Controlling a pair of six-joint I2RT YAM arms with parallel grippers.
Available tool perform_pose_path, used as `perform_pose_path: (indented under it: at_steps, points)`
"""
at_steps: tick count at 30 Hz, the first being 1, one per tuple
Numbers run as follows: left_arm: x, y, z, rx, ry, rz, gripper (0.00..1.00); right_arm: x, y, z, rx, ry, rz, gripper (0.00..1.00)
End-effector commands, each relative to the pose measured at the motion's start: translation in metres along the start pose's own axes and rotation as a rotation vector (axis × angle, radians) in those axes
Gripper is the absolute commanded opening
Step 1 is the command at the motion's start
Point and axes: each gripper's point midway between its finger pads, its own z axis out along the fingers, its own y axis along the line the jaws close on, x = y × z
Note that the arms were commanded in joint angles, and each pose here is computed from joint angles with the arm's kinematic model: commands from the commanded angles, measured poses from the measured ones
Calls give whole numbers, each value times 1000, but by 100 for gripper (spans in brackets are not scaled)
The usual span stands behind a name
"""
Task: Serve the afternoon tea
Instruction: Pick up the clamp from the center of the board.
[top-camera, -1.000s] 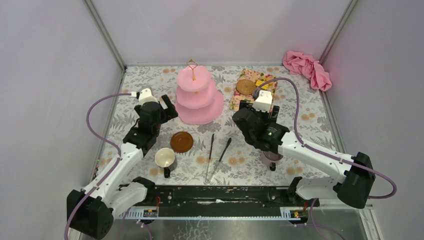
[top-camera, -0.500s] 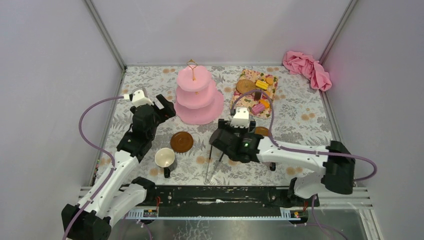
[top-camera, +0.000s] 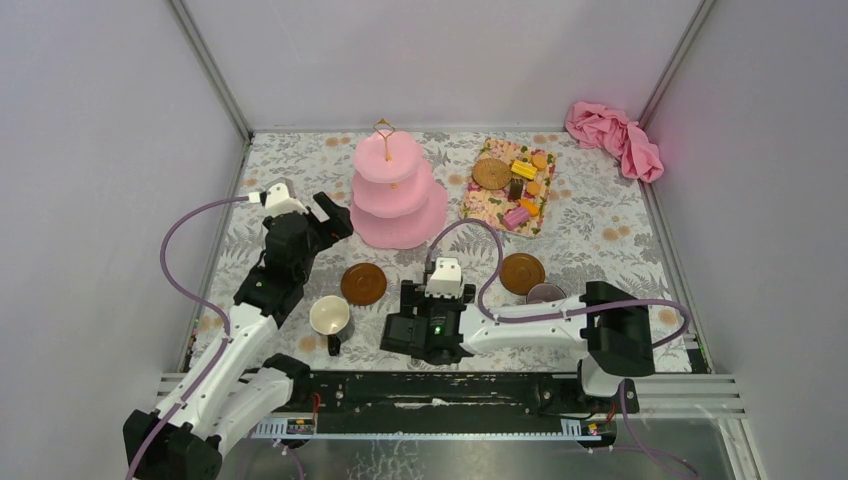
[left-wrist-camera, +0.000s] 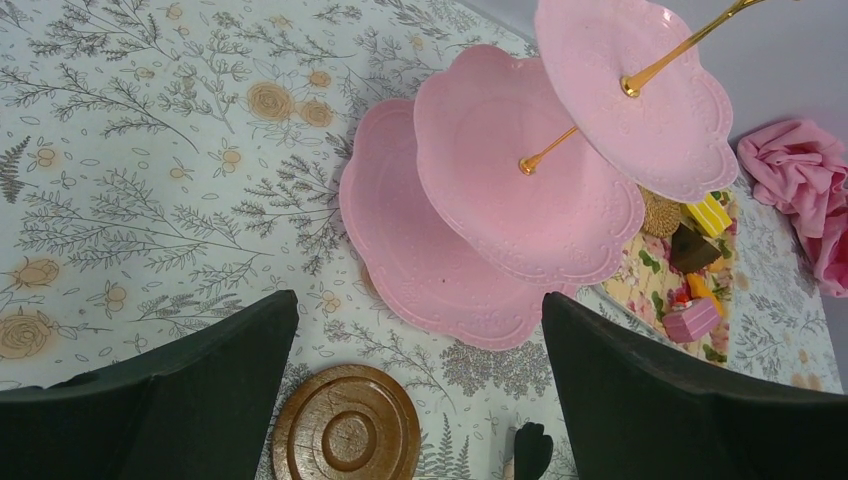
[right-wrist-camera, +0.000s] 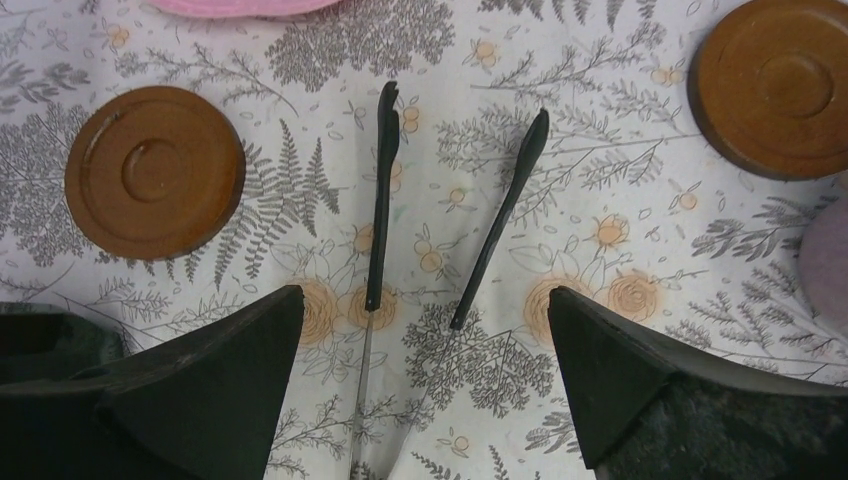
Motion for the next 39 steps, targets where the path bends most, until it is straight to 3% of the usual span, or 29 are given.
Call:
perform_pose_path:
  at_steps: [1, 39]
  points:
    - [-9, -12, -1, 51, -39, -31, 100, 3, 8, -7, 2, 1, 76, 99]
    - [-4, -10, -1, 53, -33, -28, 100, 80, 8, 29, 46, 58, -27, 100]
